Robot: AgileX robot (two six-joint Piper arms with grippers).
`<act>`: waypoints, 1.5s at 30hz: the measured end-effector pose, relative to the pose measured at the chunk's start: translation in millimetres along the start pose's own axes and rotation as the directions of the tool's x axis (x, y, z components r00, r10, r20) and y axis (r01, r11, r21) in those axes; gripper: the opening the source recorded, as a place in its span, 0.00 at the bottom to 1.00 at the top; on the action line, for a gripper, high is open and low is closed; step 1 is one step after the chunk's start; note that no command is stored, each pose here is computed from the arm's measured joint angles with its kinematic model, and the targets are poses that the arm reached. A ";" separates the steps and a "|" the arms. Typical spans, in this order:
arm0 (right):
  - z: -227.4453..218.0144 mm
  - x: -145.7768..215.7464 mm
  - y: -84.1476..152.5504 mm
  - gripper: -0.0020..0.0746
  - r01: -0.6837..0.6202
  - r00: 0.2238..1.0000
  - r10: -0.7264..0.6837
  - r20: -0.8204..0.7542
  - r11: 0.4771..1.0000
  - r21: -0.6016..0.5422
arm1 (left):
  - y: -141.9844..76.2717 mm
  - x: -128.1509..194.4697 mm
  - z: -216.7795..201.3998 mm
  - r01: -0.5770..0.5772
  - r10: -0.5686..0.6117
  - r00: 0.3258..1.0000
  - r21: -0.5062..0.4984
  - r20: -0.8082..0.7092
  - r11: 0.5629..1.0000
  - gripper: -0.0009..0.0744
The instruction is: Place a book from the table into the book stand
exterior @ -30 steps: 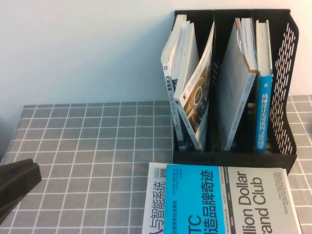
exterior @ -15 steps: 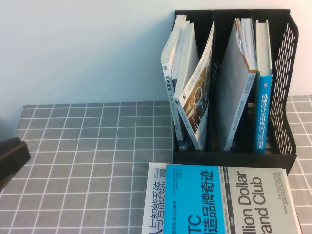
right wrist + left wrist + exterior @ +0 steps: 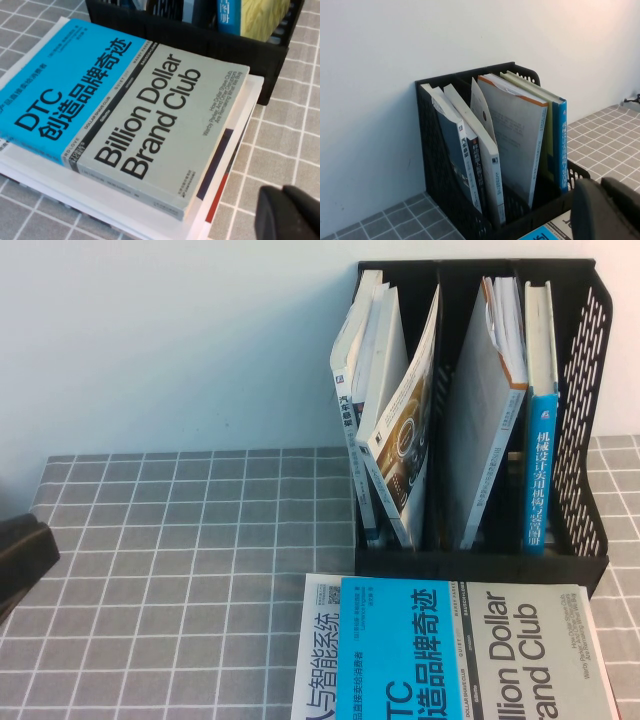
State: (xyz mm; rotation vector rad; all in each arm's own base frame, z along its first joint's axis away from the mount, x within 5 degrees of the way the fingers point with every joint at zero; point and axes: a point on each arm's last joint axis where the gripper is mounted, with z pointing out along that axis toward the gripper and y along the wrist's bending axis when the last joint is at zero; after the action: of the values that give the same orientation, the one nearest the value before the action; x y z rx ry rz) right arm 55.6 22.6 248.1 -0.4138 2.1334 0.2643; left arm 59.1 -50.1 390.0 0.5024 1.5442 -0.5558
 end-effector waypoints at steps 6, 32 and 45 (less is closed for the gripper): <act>0.0 0.0 0.1 0.02 -0.002 1.000 0.002 0.000 1.000 -0.002 | 0.0 0.0 0.0 0.000 0.000 1.000 0.000 0.000 1.000 0.01; 0.0 0.1 0.4 0.02 -0.005 1.000 0.005 -0.001 1.000 -0.005 | 52.1 173.3 -17.7 -0.013 -0.018 0.999 -0.608 -0.045 0.794 0.01; 0.0 -0.1 0.5 0.02 -0.006 1.000 0.006 0.001 1.000 -0.006 | 42.8 212.8 -28.5 0.074 -0.189 0.974 -0.613 -0.125 0.787 0.01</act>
State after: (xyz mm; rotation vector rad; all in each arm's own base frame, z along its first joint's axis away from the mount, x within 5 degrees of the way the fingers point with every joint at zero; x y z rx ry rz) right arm 55.4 23.1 248.2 -0.4110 2.1334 0.2736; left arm 53.5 -2.8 176.4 -0.0594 1.8335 -0.0901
